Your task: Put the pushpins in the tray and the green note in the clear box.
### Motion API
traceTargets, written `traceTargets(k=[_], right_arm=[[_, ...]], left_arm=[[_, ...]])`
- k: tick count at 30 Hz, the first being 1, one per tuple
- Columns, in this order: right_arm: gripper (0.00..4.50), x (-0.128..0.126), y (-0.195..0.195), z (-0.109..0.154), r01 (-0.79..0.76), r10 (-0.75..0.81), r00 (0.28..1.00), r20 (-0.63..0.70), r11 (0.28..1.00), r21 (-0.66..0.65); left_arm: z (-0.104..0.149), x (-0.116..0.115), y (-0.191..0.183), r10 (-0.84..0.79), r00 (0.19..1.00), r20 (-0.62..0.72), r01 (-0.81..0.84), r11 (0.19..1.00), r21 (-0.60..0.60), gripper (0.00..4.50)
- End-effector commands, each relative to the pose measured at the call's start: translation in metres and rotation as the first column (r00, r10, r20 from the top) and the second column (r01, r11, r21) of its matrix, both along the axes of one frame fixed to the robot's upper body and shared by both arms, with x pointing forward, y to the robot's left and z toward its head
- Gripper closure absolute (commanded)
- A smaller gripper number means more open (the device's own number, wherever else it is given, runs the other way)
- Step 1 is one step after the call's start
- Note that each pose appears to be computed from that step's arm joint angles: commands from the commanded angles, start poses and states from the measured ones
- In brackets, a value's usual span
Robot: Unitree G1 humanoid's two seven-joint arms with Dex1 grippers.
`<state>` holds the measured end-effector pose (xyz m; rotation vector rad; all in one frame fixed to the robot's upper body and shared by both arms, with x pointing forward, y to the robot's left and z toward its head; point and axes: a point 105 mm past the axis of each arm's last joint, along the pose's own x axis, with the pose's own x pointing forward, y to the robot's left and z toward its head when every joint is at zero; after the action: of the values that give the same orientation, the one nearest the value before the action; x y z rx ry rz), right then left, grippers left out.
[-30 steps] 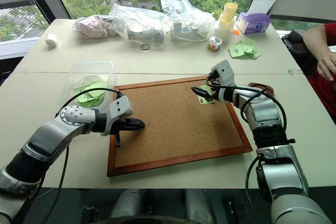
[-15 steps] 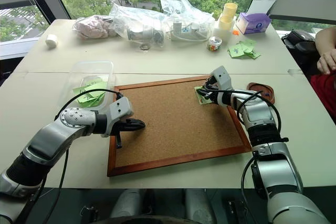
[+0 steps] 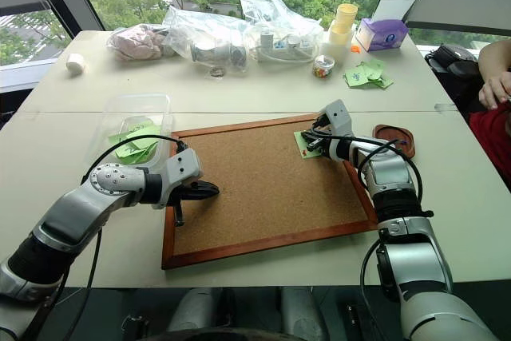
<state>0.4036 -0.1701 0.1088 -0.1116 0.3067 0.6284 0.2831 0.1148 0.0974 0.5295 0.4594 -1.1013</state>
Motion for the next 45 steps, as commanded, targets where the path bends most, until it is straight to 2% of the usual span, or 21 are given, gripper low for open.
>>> traceTargets(k=[1,19,24,27,29,34,40,43,45], right_arm=[[4.46,0.006,-0.001,0.037,0.01,-0.02,0.99,0.142,0.998,0.068],[4.46,0.003,-0.015,0.054,0.071,-0.099,0.975,0.199,0.988,0.139],[4.46,-0.008,-0.085,0.079,0.296,-0.317,0.913,0.256,0.948,0.118],[4.46,-0.024,-0.128,0.074,0.427,-0.42,0.877,0.235,0.904,0.022],[4.46,-0.03,-0.14,0.069,0.469,-0.456,0.863,0.219,0.883,-0.008],[4.46,-0.047,-0.159,0.05,0.552,-0.541,0.827,0.156,0.833,-0.037],[4.46,-0.042,-0.164,0.029,0.597,-0.591,0.8,0.106,0.802,-0.027],[3.54,-0.038,-0.171,0.023,0.616,-0.611,0.786,0.095,0.787,-0.033],[2.53,-0.036,-0.174,0.021,0.621,-0.616,0.782,0.093,0.783,-0.036]], left_arm=[[-0.029,-0.01,0.009,0.029,0.995,-0.098,-0.02,0.996,0.086,4.5],[-0.033,-0.011,0.009,0.014,0.994,-0.104,-0.004,0.995,0.095,4.5],[-0.019,-0.007,0.004,0.001,0.998,-0.066,0.002,0.999,0.042,4.5],[-0.011,-0.004,0.0,-0.018,0.999,-0.041,0.019,0.999,0.03,4.5],[-0.009,-0.003,0.0,-0.022,0.999,-0.035,0.023,0.999,0.029,4.5],[-0.002,0.001,-0.003,-0.06,0.998,-0.002,0.06,0.998,0.027,4.5],[0.001,0.007,-0.004,-0.079,0.997,0.016,0.078,0.996,0.031,4.5],[0.001,0.008,-0.005,-0.084,0.996,0.018,0.084,0.996,0.034,4.5],[0.0,0.009,-0.005,-0.086,0.996,0.018,0.085,0.996,0.034,4.5]])
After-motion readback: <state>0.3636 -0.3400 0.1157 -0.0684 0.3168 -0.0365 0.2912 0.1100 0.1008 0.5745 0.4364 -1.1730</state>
